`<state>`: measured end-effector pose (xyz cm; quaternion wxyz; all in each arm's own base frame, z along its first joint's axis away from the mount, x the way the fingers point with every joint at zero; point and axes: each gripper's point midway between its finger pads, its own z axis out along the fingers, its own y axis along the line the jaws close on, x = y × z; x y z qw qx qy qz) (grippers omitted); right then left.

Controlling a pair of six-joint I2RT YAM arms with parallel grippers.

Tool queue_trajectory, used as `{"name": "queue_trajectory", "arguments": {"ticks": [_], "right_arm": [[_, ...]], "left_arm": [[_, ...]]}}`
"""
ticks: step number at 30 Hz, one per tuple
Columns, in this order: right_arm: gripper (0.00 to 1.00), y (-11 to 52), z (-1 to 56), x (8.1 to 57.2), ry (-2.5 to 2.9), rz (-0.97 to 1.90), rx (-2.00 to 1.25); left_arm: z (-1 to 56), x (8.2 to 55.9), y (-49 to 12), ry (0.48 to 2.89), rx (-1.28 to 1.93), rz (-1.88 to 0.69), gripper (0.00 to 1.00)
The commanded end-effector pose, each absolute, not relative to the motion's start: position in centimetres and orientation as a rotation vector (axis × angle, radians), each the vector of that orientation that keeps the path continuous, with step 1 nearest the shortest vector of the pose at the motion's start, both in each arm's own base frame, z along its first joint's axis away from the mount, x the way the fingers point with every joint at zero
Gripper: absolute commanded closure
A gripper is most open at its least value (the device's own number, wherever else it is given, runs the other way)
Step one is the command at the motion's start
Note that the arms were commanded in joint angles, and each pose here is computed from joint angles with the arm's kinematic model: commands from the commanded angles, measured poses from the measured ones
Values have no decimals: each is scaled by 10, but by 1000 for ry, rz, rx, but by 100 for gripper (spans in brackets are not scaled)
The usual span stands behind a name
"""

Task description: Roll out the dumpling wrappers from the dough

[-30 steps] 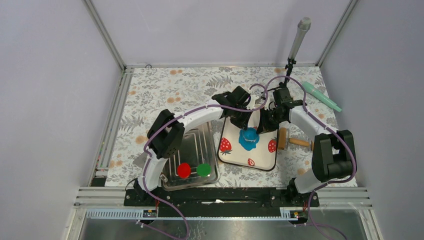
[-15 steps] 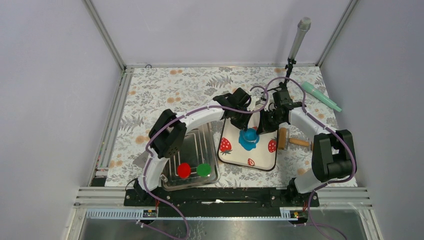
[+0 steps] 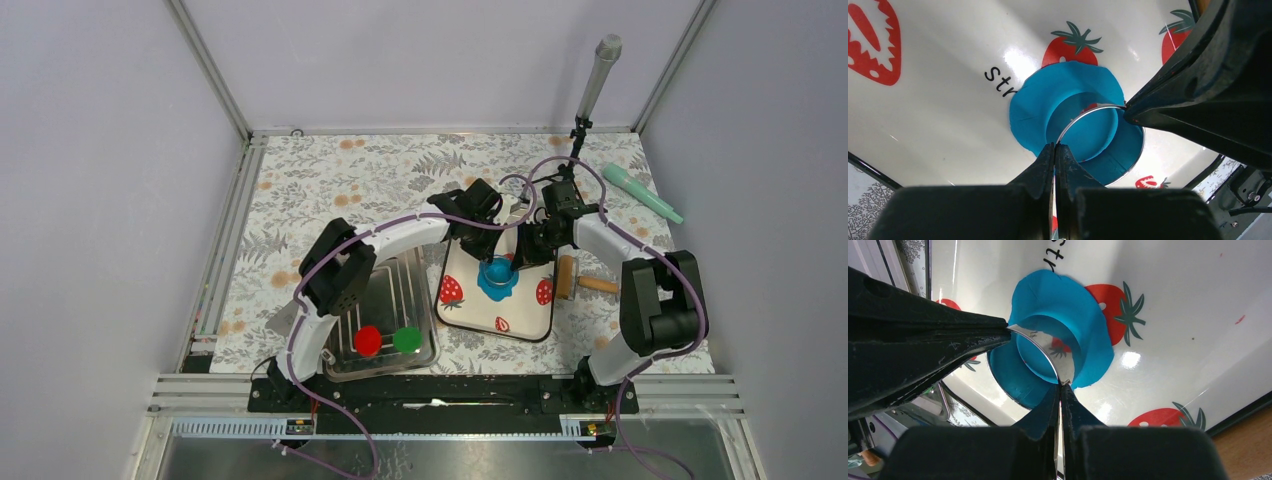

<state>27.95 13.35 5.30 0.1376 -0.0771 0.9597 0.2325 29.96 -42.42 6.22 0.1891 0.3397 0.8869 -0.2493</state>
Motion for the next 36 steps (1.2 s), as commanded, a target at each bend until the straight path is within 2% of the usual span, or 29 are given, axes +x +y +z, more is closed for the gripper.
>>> {"name": "queue_trajectory", "arguments": {"ticks": [1,7,14,20,24,26,29,36], "right_arm": [[100,123,43,276,2823,589,-241],[100,121,38,275,2835,574,-254],[100,119,33,275,2849,558,-254],[98,124,62,295,2788,567,-262],[87,130,88,299,2762,626,-270],[82,131,93,293,2773,642,-260],[80,131,89,283,2800,664,-252],[79,124,76,273,2841,652,-236]], "left_arm": [[51,317,-411,2486,928,-598,100],[41,317,-406,2503,907,-579,100],[45,330,-403,2418,843,-573,100],[67,337,-402,2403,788,-631,100],[96,344,-394,2402,699,-697,67],[110,345,-388,2389,665,-738,58],[118,339,-380,2390,648,-789,54],[94,318,-379,2473,645,-870,54]]}}
